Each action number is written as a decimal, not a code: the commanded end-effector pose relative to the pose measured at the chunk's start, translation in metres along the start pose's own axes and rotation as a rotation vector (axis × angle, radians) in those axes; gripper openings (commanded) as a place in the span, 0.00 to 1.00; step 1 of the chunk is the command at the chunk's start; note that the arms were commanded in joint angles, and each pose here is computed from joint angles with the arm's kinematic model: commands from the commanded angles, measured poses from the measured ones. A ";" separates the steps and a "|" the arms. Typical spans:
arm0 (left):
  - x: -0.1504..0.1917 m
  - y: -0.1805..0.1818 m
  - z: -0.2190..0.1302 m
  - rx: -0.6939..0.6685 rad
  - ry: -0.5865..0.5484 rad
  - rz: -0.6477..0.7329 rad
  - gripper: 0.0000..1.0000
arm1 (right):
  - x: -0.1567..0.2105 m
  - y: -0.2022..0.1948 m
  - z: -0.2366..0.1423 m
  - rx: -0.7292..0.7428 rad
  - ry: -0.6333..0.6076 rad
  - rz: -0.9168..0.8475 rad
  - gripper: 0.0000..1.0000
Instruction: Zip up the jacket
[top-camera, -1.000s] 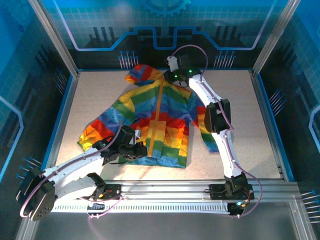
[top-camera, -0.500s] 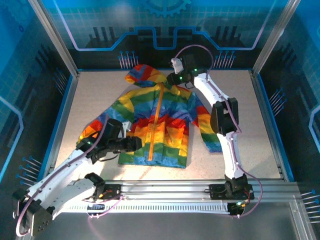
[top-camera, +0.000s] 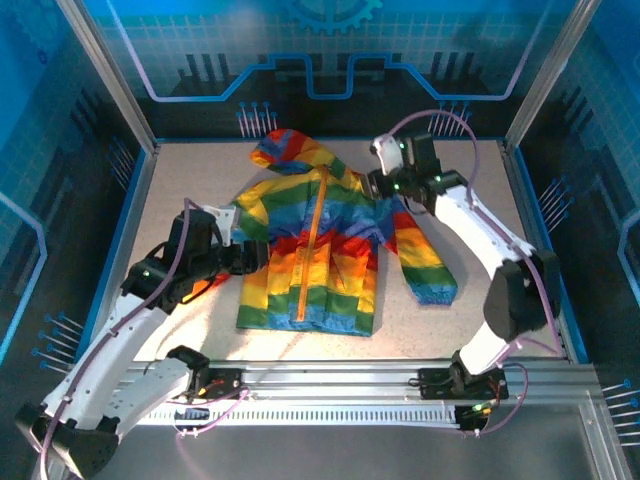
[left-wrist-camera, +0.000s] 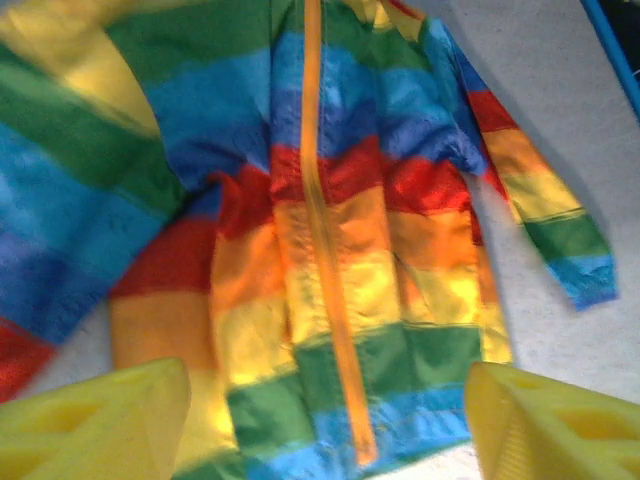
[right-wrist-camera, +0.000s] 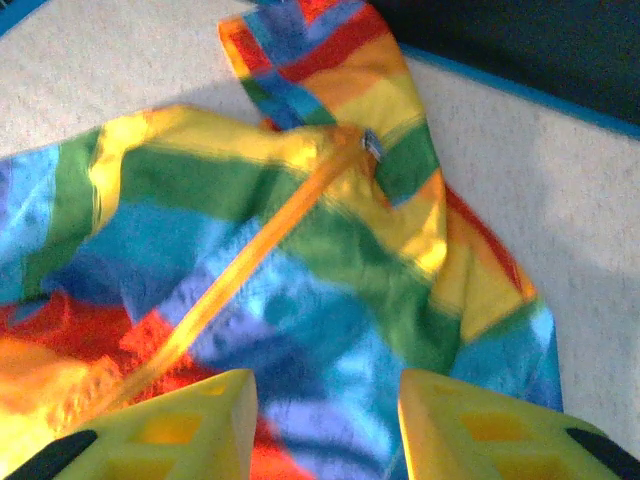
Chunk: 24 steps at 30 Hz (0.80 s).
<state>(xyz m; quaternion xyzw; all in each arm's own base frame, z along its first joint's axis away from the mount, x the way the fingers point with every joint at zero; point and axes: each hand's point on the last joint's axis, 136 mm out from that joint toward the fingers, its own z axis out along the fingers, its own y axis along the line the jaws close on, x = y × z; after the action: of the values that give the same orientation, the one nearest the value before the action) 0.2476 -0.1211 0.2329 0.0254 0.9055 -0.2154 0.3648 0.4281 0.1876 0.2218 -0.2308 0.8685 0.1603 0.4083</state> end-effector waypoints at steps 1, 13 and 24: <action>-0.027 0.011 0.003 -0.063 -0.124 0.098 0.84 | 0.020 -0.003 -0.021 0.040 -0.056 0.012 0.44; -0.058 0.080 0.030 -0.310 -0.335 0.070 0.99 | 0.124 -0.029 -0.082 0.309 -0.103 0.042 0.77; -0.024 0.143 0.064 -0.398 -0.377 0.089 0.99 | 0.160 -0.092 -0.118 0.656 -0.281 0.105 1.00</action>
<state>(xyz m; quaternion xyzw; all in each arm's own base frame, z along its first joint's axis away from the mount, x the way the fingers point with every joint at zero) 0.3257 -0.0263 0.1495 -0.0593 0.8646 -0.0460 0.4968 0.3057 0.0355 0.1505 -0.0657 0.8447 -0.0392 0.5297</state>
